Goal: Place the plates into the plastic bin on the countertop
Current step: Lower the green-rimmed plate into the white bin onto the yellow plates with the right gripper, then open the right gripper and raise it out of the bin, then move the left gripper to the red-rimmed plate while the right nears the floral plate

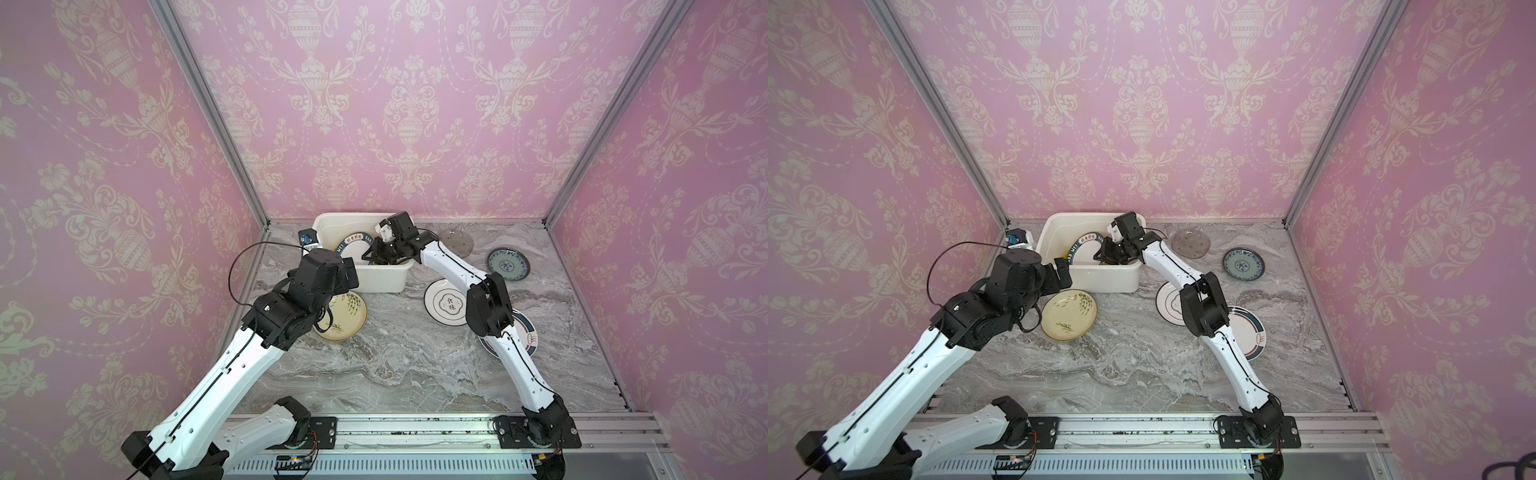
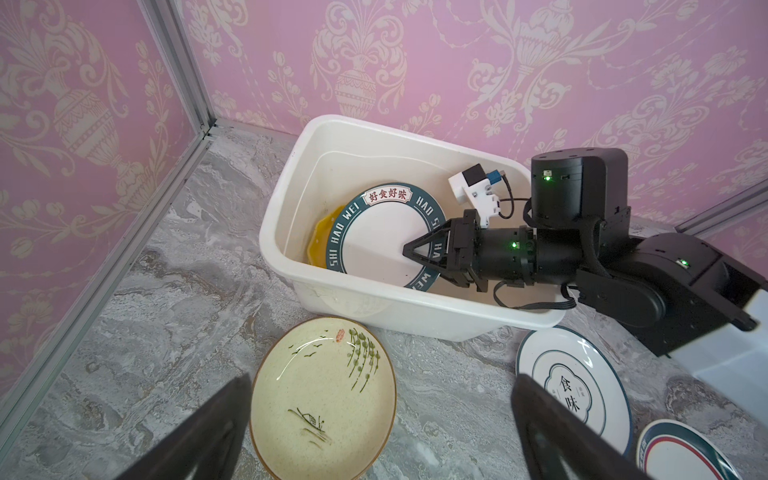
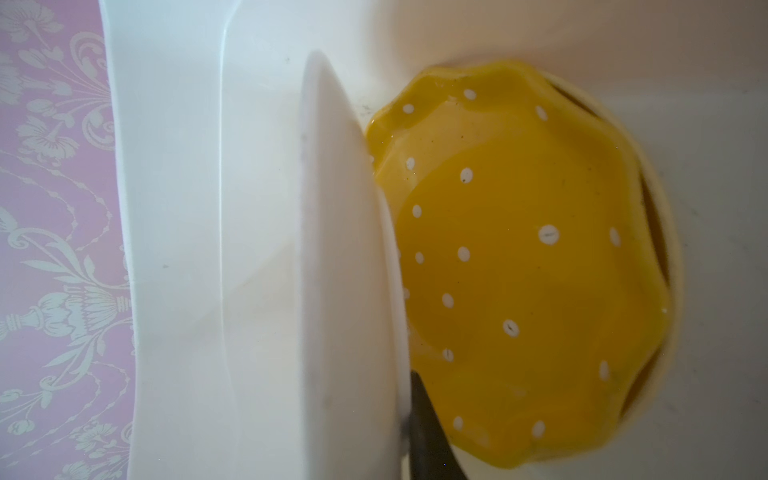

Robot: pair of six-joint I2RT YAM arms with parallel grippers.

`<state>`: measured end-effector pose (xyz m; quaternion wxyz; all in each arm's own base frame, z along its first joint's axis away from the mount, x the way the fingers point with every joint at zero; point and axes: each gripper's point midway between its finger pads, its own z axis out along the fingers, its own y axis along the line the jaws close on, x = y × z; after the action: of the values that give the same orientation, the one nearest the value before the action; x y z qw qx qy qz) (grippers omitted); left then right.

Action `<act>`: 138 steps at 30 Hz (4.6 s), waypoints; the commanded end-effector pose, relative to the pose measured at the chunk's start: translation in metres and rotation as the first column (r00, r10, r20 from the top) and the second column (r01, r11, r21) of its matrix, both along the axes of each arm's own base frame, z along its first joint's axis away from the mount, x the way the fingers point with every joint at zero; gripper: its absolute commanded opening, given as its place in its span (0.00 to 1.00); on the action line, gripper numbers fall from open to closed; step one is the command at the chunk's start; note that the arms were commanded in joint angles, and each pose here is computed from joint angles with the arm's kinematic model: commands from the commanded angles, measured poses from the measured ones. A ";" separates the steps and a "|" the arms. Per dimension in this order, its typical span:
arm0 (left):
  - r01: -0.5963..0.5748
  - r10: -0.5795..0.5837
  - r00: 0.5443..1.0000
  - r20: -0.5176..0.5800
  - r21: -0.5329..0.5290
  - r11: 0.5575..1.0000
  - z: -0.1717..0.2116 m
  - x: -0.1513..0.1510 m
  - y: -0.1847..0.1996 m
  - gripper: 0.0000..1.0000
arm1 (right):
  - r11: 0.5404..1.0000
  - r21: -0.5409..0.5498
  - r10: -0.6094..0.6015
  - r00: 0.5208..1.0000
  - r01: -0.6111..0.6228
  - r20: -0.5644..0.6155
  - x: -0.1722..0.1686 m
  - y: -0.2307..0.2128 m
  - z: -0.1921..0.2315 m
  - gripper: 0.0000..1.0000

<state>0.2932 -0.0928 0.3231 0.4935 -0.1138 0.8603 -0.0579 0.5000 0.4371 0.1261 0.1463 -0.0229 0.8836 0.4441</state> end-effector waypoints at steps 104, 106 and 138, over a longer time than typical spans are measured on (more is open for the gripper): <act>0.108 -0.049 0.962 0.269 -0.209 0.972 0.071 -0.066 0.039 0.99 | 0.965 -0.260 0.145 0.877 -0.024 0.458 -0.148 -0.095 0.202 1.00; 0.148 -0.084 0.960 0.267 -0.229 0.962 0.073 -0.073 0.034 0.99 | 0.964 -0.265 0.117 0.879 0.011 0.463 -0.158 -0.111 0.208 1.00; 0.202 -0.446 0.866 -0.227 -0.657 0.726 -0.059 -0.060 -0.216 0.99 | 0.431 -0.593 -0.796 0.596 0.680 0.105 -0.174 -0.455 0.062 1.00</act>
<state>0.2222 -0.2916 0.2741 0.2370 -0.0656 0.8885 -0.3875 0.3240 0.0063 0.1991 0.2287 0.3185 0.9157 0.0883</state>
